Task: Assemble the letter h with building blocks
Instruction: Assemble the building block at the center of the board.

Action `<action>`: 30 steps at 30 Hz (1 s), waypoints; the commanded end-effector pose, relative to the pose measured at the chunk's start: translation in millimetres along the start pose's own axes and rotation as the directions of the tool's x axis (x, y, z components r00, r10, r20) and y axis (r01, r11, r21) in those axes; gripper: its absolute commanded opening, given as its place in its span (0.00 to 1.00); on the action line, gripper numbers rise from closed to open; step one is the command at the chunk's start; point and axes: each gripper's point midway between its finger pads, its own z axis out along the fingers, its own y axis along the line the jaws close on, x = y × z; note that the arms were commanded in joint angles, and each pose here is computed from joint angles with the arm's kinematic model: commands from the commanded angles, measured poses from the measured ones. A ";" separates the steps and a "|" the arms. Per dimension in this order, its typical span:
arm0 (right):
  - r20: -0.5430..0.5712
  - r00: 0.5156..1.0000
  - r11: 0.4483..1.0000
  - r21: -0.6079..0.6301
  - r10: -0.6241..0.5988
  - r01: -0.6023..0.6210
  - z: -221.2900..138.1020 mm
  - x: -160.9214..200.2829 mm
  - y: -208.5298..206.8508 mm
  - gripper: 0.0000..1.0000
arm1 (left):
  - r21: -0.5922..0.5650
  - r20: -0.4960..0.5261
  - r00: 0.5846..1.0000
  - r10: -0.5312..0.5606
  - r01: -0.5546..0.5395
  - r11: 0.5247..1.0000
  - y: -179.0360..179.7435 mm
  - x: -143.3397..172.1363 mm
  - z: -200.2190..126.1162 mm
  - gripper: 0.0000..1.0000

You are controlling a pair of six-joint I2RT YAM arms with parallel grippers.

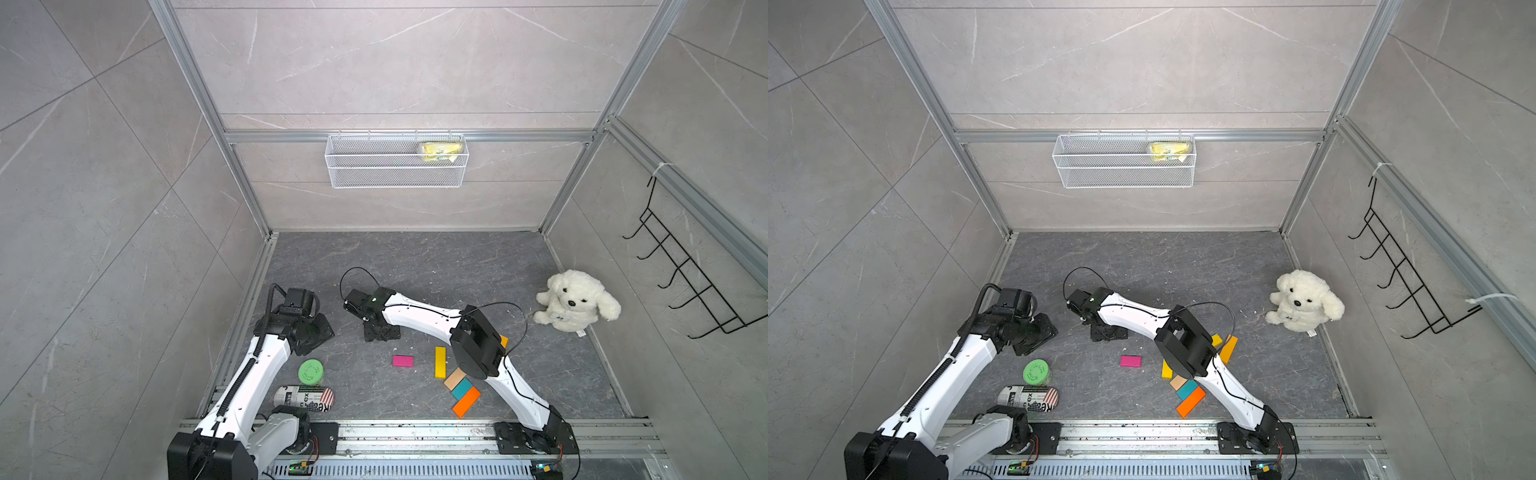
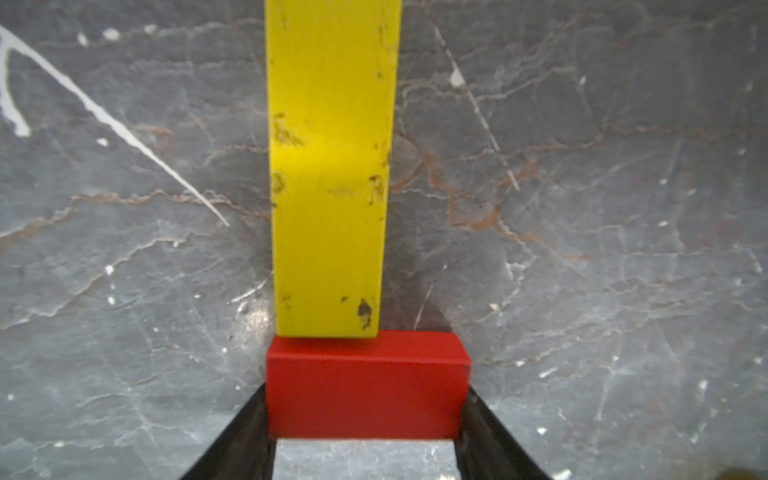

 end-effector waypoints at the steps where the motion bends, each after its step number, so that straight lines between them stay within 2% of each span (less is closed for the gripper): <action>1: -0.026 1.000 0.998 0.070 -0.002 0.004 14.2 3.7 -15.4 0.62 | 0.031 0.019 0.999 0.028 -0.028 0.999 -9.3 -7.9 -6.8 0.55; 13: -0.026 1.000 0.998 0.067 0.014 -0.012 16.2 3.7 -22.5 0.63 | 0.024 0.015 0.999 0.031 -0.031 0.999 -6.2 -5.0 -5.1 0.55; 22: -0.021 1.000 0.998 0.058 0.008 -0.006 11.4 2.8 -22.6 0.76 | 0.022 0.017 0.999 0.032 -0.032 0.999 -6.1 -5.0 -6.4 0.55; 30: 0.036 0.999 1.000 -0.002 -0.019 0.019 -30.3 0.2 -22.1 0.87 | 0.012 0.031 0.999 0.029 -0.030 0.999 -3.6 -5.2 -12.9 0.55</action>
